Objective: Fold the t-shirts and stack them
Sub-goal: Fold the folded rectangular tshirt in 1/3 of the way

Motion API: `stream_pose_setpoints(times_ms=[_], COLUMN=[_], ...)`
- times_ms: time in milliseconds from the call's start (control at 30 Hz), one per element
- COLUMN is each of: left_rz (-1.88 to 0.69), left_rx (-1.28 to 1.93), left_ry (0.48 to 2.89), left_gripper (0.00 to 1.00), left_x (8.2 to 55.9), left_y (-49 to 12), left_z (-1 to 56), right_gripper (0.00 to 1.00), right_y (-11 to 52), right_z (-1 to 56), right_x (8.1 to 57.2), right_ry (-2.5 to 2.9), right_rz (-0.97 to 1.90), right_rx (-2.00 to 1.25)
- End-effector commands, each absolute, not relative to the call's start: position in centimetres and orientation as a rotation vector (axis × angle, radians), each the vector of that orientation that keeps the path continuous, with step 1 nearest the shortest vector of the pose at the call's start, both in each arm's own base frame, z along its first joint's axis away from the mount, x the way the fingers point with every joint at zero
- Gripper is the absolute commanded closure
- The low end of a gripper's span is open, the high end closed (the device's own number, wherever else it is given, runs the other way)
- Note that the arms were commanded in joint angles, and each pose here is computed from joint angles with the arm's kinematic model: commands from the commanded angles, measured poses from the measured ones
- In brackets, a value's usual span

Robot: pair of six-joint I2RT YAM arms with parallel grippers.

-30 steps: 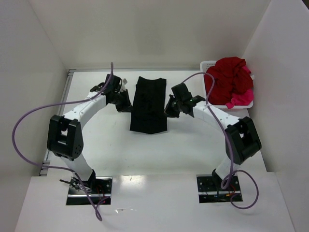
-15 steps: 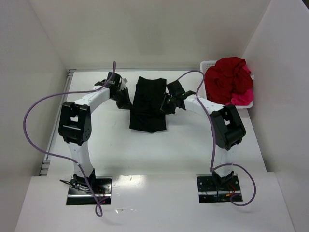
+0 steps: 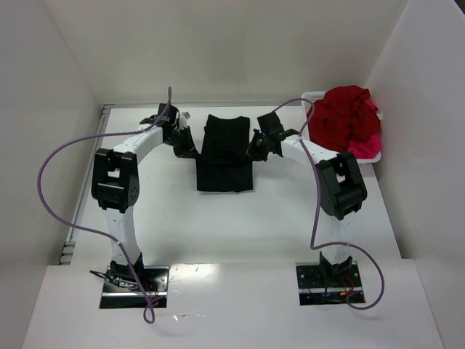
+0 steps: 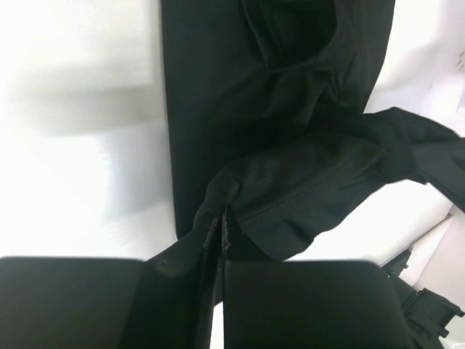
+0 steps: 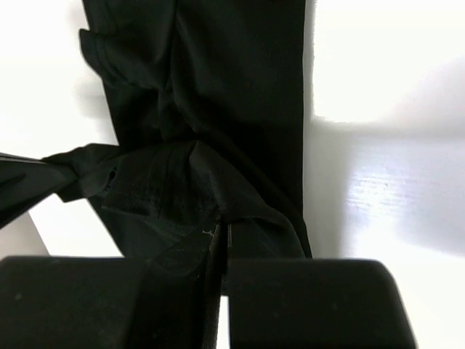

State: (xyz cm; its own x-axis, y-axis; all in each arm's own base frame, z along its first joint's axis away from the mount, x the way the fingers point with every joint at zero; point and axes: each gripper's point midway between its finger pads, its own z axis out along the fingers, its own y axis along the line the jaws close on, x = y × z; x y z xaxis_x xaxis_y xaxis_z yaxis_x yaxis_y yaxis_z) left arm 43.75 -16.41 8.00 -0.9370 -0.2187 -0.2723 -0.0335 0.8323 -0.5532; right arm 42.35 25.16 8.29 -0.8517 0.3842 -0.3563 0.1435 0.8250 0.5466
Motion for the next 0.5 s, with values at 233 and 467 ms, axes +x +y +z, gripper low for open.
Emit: stream_pose_setpoints(times_ms=[233, 467], left_rz=[-0.880, -0.901], left_rx=[-0.084, -0.023], left_ry=[2.662, 2.654], left_gripper=[0.90, 0.82], left_x=[45.8, 46.3], left_y=[-16.7, -17.5], left_z=[7.9, 8.3], right_gripper=[0.94, 0.90], right_y=[26.3, 26.8], right_z=[8.4, 9.5], right_x=[45.1, 46.1], right_ry=[2.500, 2.461], right_rz=[0.749, 0.776], right_rx=[0.349, 0.361])
